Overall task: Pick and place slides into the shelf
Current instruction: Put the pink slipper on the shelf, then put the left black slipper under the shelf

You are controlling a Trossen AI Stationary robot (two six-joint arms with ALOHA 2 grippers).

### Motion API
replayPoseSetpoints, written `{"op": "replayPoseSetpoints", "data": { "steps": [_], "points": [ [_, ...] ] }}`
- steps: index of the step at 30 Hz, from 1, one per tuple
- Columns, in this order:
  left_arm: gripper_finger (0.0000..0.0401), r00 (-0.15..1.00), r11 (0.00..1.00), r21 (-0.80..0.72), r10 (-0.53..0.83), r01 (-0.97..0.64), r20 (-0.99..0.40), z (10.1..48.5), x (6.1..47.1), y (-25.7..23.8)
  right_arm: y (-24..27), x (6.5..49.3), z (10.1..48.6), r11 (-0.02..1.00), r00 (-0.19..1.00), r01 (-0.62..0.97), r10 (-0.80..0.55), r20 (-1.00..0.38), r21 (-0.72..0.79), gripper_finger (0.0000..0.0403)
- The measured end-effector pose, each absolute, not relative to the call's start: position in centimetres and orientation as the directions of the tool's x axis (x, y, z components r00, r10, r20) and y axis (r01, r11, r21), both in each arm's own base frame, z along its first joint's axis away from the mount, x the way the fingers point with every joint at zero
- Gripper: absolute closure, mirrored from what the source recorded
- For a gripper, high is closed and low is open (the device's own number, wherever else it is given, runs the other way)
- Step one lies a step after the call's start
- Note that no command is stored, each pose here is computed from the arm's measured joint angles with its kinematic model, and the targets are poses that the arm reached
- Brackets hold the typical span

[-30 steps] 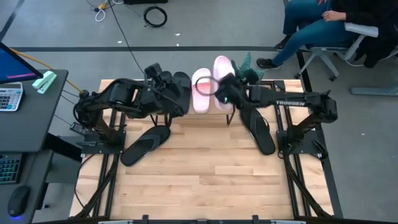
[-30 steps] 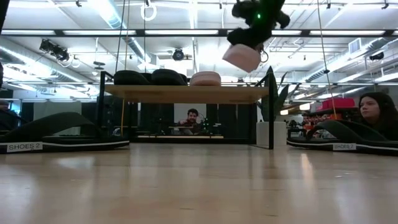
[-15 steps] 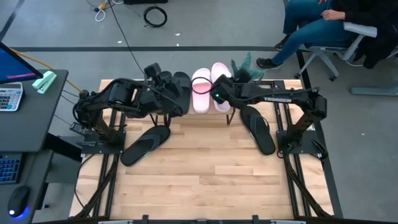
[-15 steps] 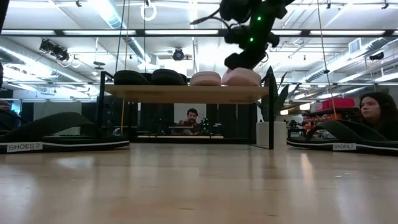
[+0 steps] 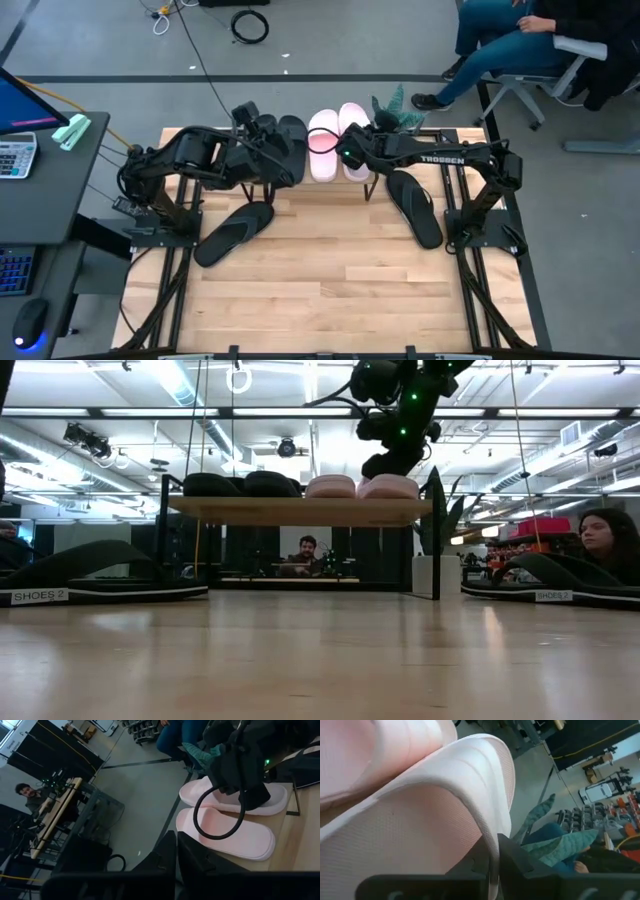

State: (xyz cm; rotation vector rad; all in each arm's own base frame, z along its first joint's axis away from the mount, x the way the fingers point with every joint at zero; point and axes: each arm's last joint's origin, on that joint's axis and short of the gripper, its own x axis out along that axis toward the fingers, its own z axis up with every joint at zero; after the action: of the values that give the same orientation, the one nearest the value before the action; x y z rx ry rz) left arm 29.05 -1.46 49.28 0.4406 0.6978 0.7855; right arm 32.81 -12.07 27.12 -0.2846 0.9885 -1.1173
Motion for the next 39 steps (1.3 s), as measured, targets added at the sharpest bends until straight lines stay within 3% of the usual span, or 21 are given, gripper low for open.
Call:
{"op": "replayPoseSetpoints", "data": {
  "steps": [7,12,28,35,39],
  "points": [
    [0.0397,0.505,0.637,0.592,0.764,-0.493,-0.401,49.3,29.0,-1.5,-12.0,32.8,27.1,0.461,0.088,0.611,-0.847,-0.524,-0.643,0.0322],
    [0.0382,0.505,0.637,0.592,0.764,-0.493,-0.402,49.3,29.0,-1.5,-11.4,32.9,27.2,0.473,0.104,0.598,-0.846,-0.523,-0.647,0.0297],
    [0.0393,0.499,0.636,0.6,0.765,-0.484,-0.408,49.2,29.0,-1.4,-7.4,30.1,32.6,0.501,0.261,0.713,-0.838,-0.478,-0.49,0.0294],
    [0.0373,0.494,0.643,0.57,0.762,-0.511,-0.418,49.1,28.9,-1.4,-4.4,27.6,36.0,0.633,0.459,0.716,-0.745,-0.483,-0.295,0.0305],
    [0.0378,0.49,0.714,0.513,0.701,-0.477,-0.519,48.3,28.3,-1.8,-1.7,26.1,37.0,0.778,0.618,0.625,-0.544,-0.568,-0.066,0.0317]
  ]
}}
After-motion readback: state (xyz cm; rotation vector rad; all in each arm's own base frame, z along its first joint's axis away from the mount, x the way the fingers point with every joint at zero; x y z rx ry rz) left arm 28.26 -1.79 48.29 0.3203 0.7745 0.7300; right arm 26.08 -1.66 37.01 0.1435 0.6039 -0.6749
